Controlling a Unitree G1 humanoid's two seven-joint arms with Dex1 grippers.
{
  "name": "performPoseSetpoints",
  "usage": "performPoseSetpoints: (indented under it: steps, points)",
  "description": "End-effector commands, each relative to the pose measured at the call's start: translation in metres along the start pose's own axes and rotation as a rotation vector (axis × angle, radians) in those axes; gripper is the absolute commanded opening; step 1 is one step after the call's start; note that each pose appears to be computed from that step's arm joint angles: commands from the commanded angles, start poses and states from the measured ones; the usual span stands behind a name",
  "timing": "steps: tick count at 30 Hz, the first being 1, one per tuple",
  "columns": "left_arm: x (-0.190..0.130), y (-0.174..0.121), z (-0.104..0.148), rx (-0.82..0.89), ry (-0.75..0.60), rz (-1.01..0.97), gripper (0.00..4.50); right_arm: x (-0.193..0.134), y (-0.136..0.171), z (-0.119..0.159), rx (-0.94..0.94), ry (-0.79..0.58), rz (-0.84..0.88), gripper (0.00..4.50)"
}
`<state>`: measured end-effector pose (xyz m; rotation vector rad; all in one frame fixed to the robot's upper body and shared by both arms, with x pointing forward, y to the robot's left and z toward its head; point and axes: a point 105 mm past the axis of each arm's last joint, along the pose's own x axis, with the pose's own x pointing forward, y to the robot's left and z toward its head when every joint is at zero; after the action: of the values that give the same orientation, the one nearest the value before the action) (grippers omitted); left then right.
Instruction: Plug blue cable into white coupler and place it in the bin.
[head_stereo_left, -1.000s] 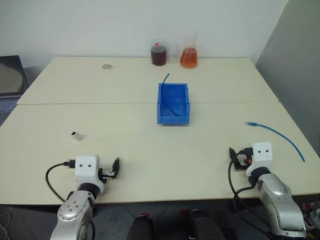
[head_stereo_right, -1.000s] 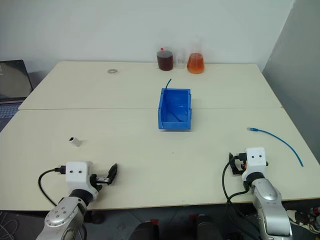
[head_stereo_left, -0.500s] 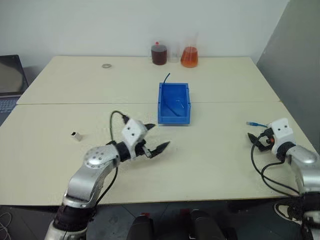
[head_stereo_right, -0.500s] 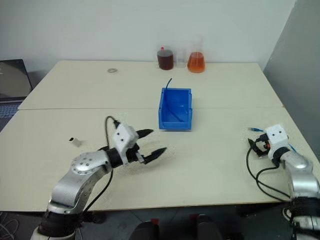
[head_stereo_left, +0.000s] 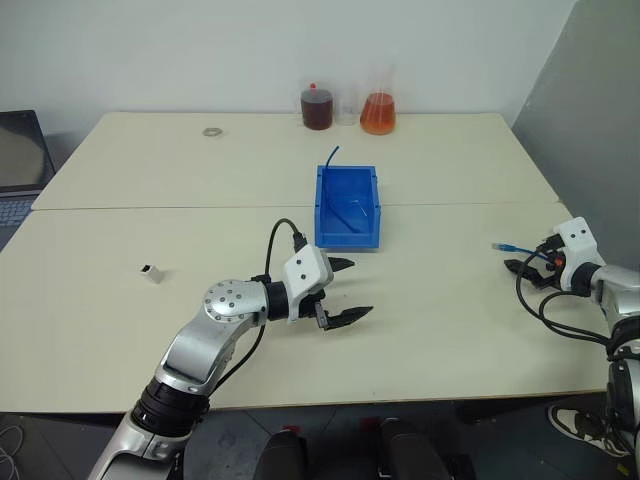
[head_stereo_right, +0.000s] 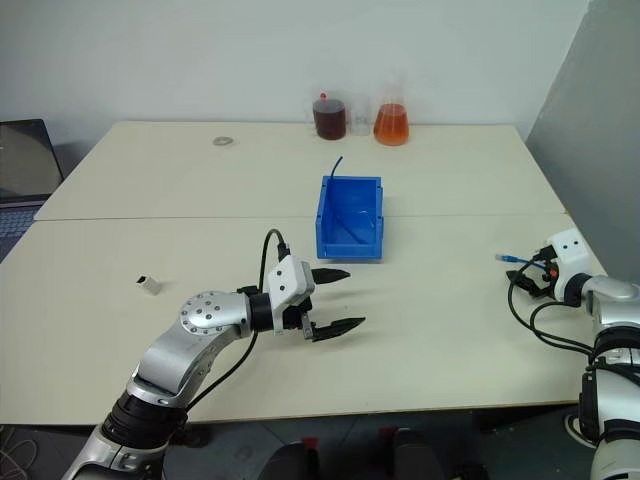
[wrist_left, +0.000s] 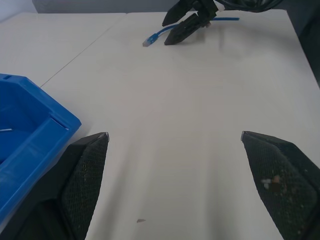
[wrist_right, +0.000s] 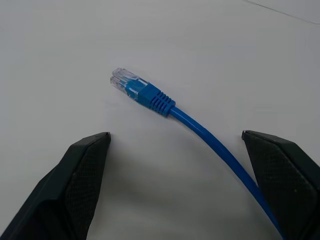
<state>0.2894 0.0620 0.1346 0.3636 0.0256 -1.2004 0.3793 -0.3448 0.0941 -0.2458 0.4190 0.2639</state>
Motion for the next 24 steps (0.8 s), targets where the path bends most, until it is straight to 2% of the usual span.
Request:
performPoseSetpoints:
  steps: [1, 8, 9, 10, 24]
  points:
    - [-0.002, -0.002, 0.012, 0.013, -0.032, -0.02, 4.5, -0.004, -0.009, -0.008, 0.057, 0.032, -0.041, 4.49]
    - [-0.004, -0.011, 0.015, -0.011, -0.027, -0.099, 4.5, -0.011, -0.014, -0.013, 0.098, 0.045, -0.045, 4.49]
    - [-0.003, -0.012, 0.015, -0.009, -0.023, -0.105, 4.5, -0.011, -0.013, -0.014, 0.101, 0.048, -0.035, 4.11]
    - [-0.003, -0.013, 0.015, -0.008, -0.021, -0.109, 4.5, -0.012, -0.013, -0.015, 0.106, 0.052, -0.027, 3.98]
    - [-0.007, -0.009, 0.014, -0.044, -0.011, -0.099, 4.5, -0.013, -0.006, -0.027, 0.098, 0.087, 0.019, 0.78]
